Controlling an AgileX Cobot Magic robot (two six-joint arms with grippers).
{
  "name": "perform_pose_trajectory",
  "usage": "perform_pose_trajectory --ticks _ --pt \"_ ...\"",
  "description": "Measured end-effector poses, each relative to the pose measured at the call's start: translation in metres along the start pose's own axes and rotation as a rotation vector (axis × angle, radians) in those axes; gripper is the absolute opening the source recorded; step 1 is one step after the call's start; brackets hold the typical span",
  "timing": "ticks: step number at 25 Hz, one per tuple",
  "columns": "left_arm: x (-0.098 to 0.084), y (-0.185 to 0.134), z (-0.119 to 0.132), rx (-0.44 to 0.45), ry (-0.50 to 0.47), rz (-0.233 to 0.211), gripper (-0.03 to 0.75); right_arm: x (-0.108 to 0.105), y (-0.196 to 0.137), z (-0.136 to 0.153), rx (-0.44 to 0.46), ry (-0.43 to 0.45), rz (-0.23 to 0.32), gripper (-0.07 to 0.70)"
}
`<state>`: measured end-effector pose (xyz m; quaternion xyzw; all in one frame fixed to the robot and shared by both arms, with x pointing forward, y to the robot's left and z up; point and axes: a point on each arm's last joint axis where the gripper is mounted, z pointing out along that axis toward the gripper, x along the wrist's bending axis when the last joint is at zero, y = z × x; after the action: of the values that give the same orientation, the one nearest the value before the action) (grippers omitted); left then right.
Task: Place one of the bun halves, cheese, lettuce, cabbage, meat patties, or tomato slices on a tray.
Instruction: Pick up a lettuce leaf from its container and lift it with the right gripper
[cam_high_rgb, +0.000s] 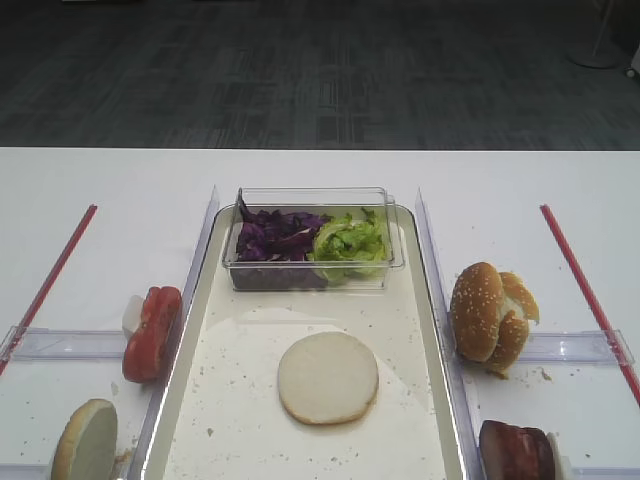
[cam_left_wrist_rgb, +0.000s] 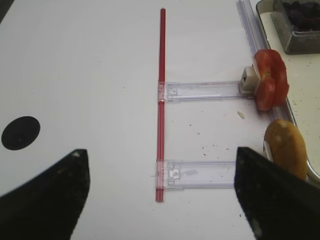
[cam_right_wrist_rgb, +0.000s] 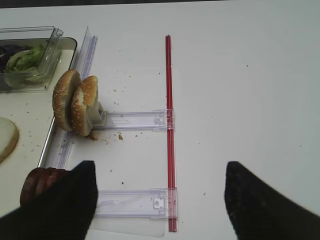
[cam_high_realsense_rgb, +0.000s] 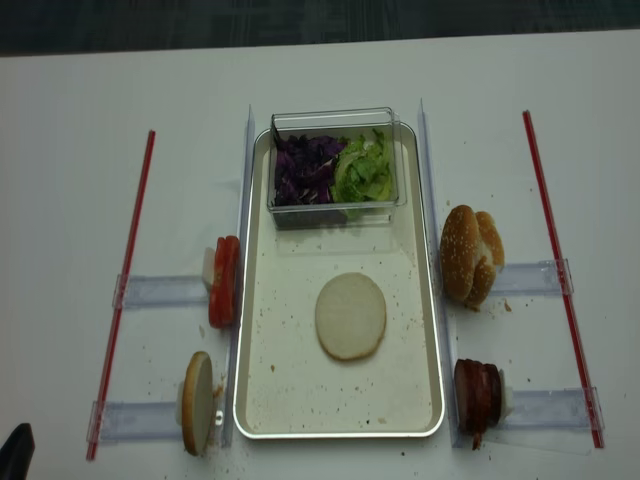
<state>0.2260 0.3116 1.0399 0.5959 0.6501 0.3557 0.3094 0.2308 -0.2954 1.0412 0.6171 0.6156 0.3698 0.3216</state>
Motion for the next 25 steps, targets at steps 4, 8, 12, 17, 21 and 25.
perform_pose_trajectory --ticks 4,8,12,17,21,25 --pt "0.0000 0.0000 0.0000 0.000 0.000 0.000 0.545 0.0000 0.0000 0.0000 0.000 0.000 0.000 0.552" --pt "0.0000 0.0000 0.0000 0.000 0.000 0.000 0.545 0.0000 0.0000 0.0000 0.000 0.000 0.000 0.552" --pt "0.0000 0.0000 0.0000 0.000 0.000 0.000 0.545 0.0000 0.0000 0.0000 0.000 0.000 0.000 0.552" --pt "0.0000 0.0000 0.0000 0.000 0.000 0.000 0.545 0.0000 0.0000 0.0000 0.000 0.000 0.000 0.552" --pt "0.0000 0.0000 0.0000 0.000 0.000 0.000 0.545 0.0000 0.0000 0.0000 0.000 0.000 0.000 0.552" --pt "0.0000 0.0001 0.0000 -0.001 0.000 0.000 0.545 0.0000 0.0000 0.0000 0.000 0.000 0.007 0.561"
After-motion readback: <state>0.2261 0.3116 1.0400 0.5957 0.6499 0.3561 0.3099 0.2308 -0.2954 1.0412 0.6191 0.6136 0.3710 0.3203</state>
